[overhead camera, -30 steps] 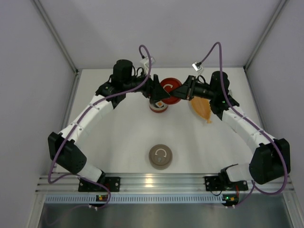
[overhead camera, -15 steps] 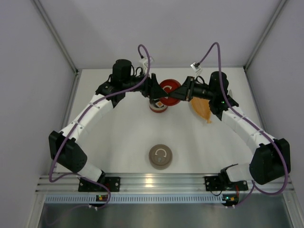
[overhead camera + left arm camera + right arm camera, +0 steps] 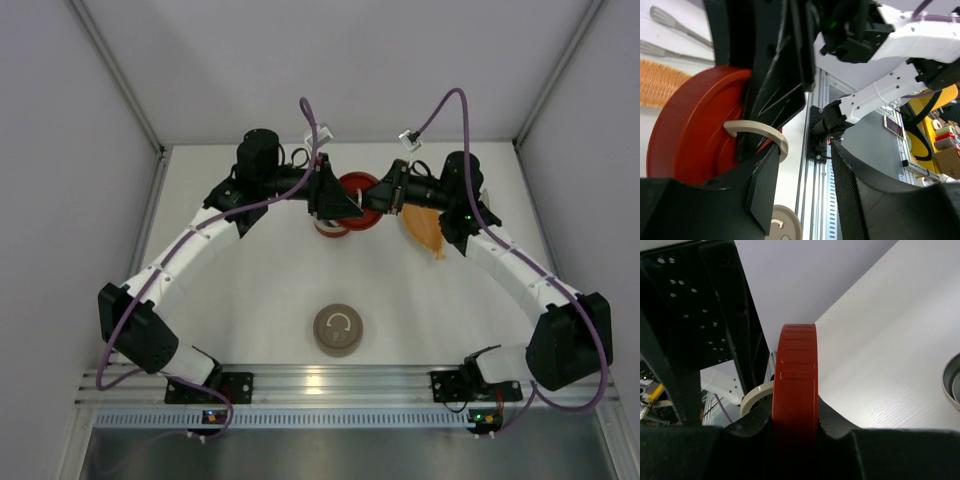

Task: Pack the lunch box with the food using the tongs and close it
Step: Adjust the box lid.

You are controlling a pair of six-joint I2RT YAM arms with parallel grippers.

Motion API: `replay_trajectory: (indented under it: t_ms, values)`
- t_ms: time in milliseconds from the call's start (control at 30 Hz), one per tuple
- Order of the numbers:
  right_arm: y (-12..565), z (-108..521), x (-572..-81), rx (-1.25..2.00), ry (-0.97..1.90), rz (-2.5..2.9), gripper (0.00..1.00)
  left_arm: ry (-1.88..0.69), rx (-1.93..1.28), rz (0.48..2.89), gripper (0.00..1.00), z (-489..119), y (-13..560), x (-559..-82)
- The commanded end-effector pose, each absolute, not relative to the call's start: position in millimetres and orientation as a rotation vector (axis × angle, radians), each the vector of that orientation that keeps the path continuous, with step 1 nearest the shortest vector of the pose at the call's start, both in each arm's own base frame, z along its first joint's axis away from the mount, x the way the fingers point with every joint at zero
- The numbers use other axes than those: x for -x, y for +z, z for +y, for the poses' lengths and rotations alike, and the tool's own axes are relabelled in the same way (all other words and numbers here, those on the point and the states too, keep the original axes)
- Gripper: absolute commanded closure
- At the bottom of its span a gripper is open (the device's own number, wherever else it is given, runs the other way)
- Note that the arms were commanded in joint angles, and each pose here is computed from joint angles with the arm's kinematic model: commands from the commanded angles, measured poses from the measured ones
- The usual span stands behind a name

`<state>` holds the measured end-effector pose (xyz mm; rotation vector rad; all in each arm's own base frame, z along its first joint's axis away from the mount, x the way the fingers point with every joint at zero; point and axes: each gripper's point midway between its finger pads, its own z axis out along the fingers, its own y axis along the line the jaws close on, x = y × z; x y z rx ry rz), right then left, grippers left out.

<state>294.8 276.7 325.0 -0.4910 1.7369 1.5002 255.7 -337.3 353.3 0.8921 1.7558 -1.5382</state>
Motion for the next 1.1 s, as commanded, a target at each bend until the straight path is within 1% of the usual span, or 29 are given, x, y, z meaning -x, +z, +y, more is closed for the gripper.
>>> replay_trajectory:
  t_ms: [0,167,267,300,367,433,533,667,800,900,1067]
  values:
    - [341,281,-292,0.567,1.468,1.649,1.0,-1.611,-1.023,1.485,0.5,-335,411,-223]
    - [338,281,-290,0.573,1.468,1.653,1.0,-1.588,-1.017,1.474,0.49,-334,414,-224]
    - [343,279,-291,0.566,1.468,1.644,1.0,-1.484,-0.961,1.528,0.49,-333,408,-239]
    - [344,279,-292,0.549,1.478,1.648,1.0,-1.42,-0.903,1.595,0.48,-331,400,-250]
    - [351,277,-294,0.544,1.484,1.62,1.0,-1.334,-0.892,1.587,0.45,-327,403,-259]
    - [356,275,-295,0.525,1.496,1.611,1.0,-1.243,-0.86,1.609,0.38,-321,402,-269]
    - [361,272,-301,0.504,1.482,1.6,1.0,-1.11,-0.819,1.597,0.36,-311,413,-282]
    - [374,272,-306,0.485,1.488,1.562,1.0,-0.997,-0.785,1.585,0.35,-300,419,-292]
    - [391,273,-309,0.488,1.499,1.491,1.0,-0.988,-0.792,1.627,0.37,-300,409,-294]
    - [402,273,-308,0.508,1.499,1.446,1.0,-0.935,-0.781,1.635,0.37,-296,405,-301]
    - [412,273,-310,0.526,1.474,1.409,1.0,-0.859,-0.837,1.62,0.42,-298,404,-302]
